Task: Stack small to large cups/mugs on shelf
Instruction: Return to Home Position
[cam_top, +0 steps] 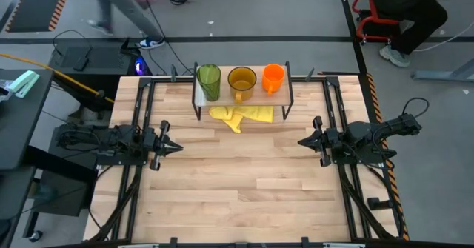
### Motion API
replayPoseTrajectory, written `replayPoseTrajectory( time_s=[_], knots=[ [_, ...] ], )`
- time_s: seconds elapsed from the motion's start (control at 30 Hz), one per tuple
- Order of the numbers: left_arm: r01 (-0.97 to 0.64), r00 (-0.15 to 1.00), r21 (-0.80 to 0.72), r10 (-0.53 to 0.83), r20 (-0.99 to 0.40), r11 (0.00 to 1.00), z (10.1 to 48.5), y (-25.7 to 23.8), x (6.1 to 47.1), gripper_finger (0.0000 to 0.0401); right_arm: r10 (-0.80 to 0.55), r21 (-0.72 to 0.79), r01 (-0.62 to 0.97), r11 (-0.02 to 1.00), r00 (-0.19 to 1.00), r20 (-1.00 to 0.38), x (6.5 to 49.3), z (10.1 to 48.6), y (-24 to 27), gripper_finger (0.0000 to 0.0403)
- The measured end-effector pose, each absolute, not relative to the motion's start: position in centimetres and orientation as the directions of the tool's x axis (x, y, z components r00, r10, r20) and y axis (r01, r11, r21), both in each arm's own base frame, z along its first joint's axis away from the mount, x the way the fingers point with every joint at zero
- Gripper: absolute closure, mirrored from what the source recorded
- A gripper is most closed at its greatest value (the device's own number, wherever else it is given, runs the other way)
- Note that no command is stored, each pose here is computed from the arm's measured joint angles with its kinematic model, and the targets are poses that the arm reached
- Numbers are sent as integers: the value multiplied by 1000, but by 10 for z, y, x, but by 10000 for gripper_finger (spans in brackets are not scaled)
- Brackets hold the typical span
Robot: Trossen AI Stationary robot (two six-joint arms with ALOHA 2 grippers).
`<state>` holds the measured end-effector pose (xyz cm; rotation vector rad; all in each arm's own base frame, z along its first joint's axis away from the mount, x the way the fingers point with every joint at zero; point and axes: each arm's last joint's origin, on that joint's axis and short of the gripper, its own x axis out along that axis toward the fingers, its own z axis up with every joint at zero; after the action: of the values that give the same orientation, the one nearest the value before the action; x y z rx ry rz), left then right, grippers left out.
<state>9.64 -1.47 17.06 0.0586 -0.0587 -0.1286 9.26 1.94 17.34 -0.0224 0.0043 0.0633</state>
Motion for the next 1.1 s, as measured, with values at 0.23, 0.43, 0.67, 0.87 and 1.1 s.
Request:
replayPoseTrajectory(
  time_s=[0.23, 0.43, 0.67, 0.87, 1.1],
  knots=[
    [127, 990, 62, -130, 55, 990, 171, -15, 96, 365, 63, -22, -63, 998, 998, -5, 93, 173, 19, 387],
    [127, 990, 62, -130, 56, 990, 171, -15, 96, 375, 63, -22, -63, 998, 998, -5, 93, 173, 19, 387],
    [127, 990, 62, -130, 56, 990, 171, -15, 96, 375, 63, -22, -63, 998, 998, -5, 93, 173, 19, 387],
    [127, 990, 62, -130, 56, 990, 171, -15, 96, 366, 63, -22, -63, 998, 998, -5, 93, 173, 19, 387],
    [127, 990, 62, -130, 56, 990, 171, -15, 96, 371, 63, -22, -63, 998, 998, -5, 93, 173, 19, 387]
  ],
)
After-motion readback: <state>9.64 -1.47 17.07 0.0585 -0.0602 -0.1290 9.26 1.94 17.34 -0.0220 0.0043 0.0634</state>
